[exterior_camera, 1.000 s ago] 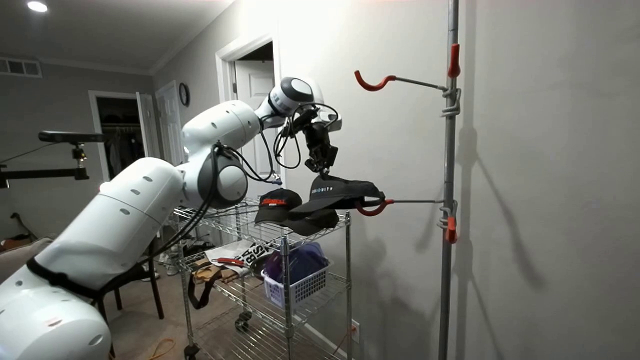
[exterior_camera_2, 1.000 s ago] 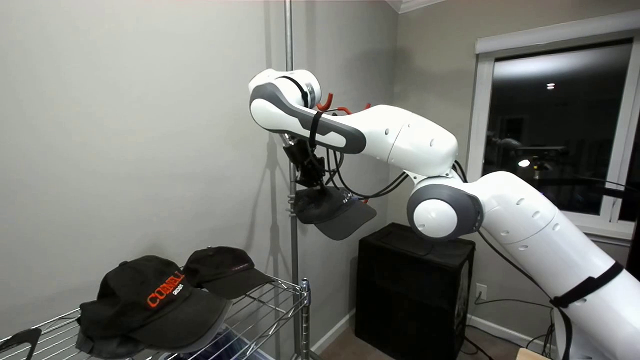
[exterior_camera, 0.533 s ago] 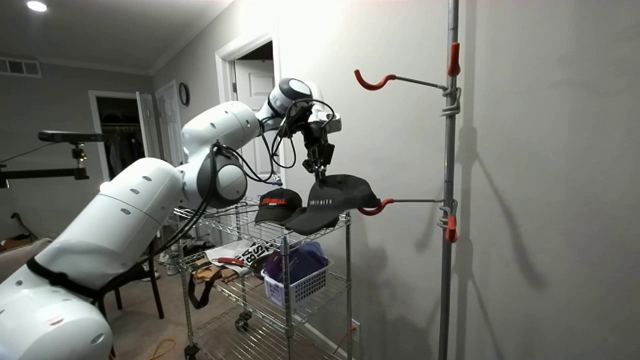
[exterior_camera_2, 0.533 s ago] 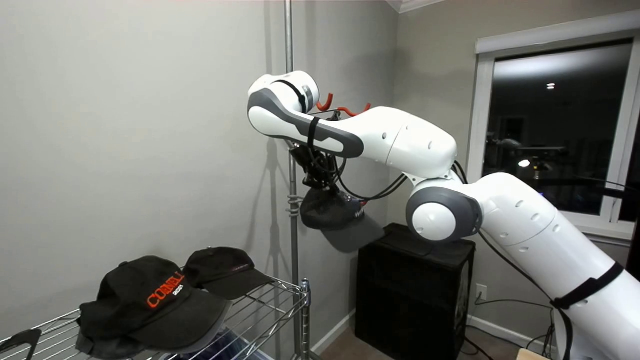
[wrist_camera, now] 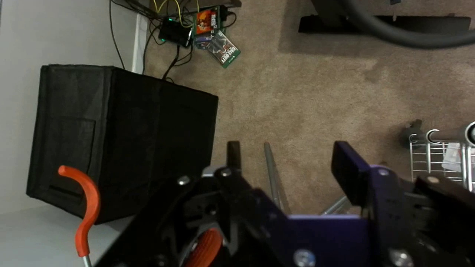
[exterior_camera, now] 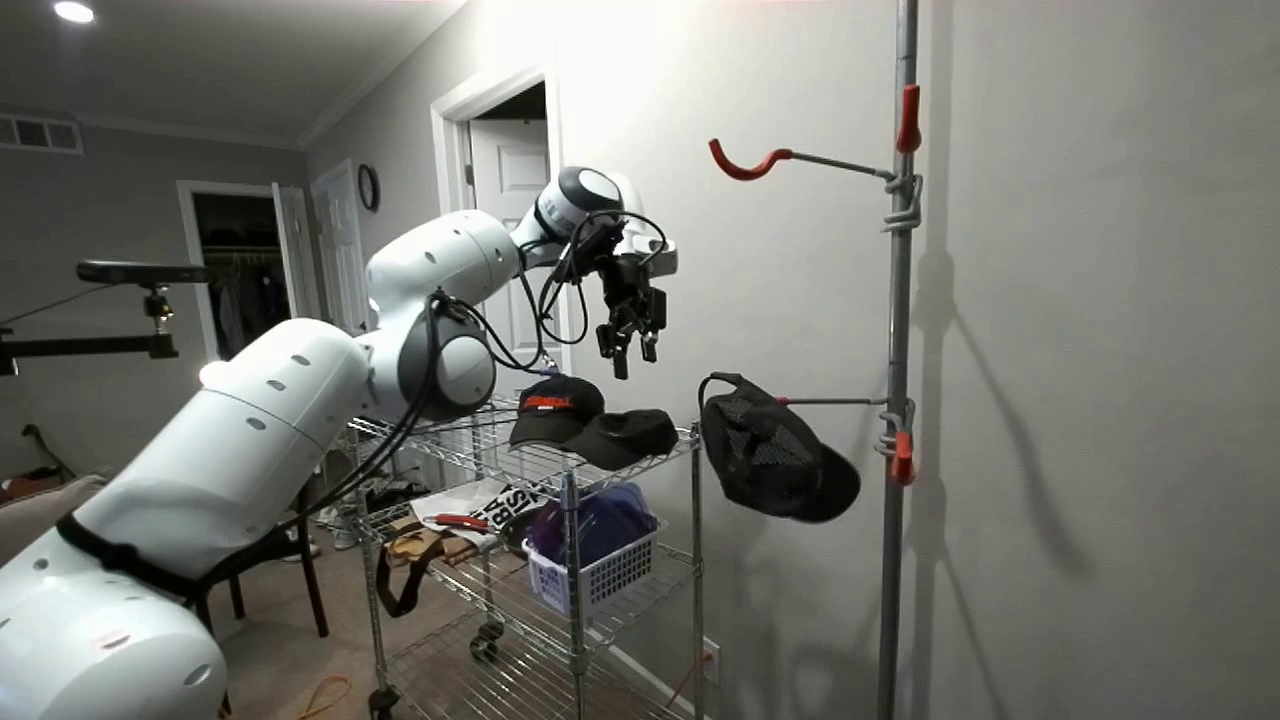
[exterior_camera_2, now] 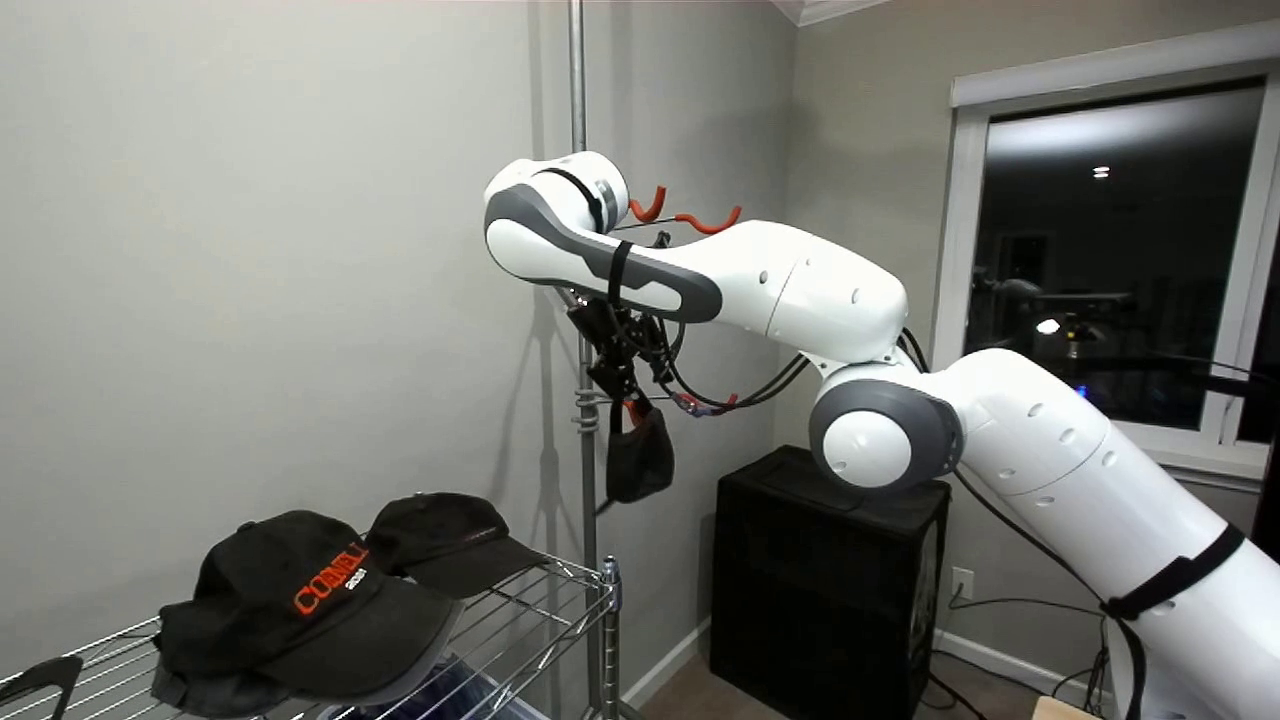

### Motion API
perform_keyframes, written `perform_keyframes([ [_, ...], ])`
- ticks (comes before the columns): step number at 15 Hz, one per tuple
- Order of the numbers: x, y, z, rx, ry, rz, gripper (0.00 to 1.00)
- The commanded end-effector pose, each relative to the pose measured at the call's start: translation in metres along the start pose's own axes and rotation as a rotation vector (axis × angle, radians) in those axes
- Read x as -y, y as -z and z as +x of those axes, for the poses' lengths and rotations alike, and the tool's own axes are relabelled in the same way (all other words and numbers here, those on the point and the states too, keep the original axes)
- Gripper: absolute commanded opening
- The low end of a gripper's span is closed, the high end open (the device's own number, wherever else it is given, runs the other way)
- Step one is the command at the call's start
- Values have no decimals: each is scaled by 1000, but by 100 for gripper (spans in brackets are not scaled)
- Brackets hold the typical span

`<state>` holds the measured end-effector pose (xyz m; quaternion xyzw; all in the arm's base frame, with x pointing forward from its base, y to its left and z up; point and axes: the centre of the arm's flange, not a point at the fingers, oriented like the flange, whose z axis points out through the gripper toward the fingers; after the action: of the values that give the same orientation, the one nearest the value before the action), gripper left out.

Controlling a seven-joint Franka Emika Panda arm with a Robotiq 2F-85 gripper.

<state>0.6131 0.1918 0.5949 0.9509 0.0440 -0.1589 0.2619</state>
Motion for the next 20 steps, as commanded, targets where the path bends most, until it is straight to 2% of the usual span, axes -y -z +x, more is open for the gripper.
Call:
perform_keyframes([
  [1, 14, -14, -13, -80, 84, 55, 98],
  [9, 64, 29, -5, -308, 322, 254, 100],
  [14, 97, 38, 9, -385, 472, 380, 100],
  [17, 114, 36, 31, -442, 497, 399, 100],
  [20, 123, 29, 59, -507, 460, 419, 100],
])
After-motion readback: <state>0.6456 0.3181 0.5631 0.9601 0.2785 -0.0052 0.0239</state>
